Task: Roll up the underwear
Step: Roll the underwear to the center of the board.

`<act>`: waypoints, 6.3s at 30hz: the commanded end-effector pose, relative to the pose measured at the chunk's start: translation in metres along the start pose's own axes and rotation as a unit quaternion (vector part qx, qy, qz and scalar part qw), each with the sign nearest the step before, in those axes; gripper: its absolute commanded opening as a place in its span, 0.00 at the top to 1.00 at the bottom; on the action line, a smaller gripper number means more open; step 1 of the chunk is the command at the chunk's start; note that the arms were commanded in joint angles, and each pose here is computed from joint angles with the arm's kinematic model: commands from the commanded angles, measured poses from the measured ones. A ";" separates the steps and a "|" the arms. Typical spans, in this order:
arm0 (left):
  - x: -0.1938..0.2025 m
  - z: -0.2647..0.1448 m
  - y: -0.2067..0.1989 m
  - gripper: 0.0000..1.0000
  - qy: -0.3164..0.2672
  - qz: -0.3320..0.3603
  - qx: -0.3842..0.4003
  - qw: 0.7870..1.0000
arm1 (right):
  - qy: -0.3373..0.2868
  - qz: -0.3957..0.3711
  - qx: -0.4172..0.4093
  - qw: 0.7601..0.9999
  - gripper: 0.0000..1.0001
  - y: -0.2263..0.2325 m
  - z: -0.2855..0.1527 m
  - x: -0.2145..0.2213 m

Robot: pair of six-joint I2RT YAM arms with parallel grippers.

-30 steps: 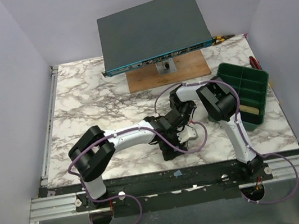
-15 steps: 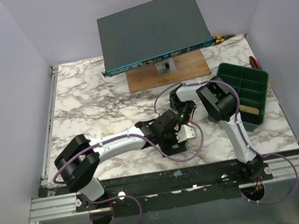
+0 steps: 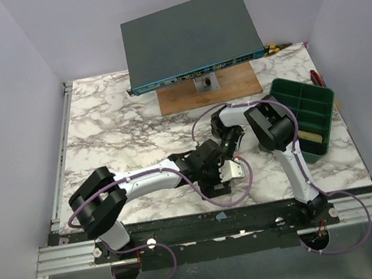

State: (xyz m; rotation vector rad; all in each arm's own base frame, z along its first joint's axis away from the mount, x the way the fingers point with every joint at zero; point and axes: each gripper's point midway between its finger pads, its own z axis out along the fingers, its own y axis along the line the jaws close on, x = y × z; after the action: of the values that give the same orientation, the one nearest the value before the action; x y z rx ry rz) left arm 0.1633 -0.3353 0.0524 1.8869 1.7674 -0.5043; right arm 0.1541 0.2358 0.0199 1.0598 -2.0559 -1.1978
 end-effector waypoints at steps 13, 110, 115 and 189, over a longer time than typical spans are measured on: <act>0.005 0.029 -0.001 0.19 0.008 -0.024 0.034 0.999 | 0.071 -0.088 0.124 0.986 0.94 -0.087 0.006 0.013; 0.048 0.070 -0.018 1.00 0.082 -0.269 0.188 0.941 | -0.111 -0.126 0.244 0.955 0.31 -0.025 -0.144 -0.010; 0.049 0.071 -0.019 1.00 0.085 -0.291 0.212 0.929 | -0.137 -0.136 0.250 0.949 0.31 -0.016 -0.149 -0.010; 0.093 0.076 0.004 1.00 0.172 -0.504 0.260 0.806 | -0.401 -0.218 0.426 0.781 0.30 0.021 -0.237 0.067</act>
State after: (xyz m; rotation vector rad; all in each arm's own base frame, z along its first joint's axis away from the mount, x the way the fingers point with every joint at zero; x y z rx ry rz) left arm 0.1948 -0.3681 0.0280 1.1643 2.7188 -1.6223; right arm 0.3147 0.0535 0.1405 1.4349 -3.4840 -0.7700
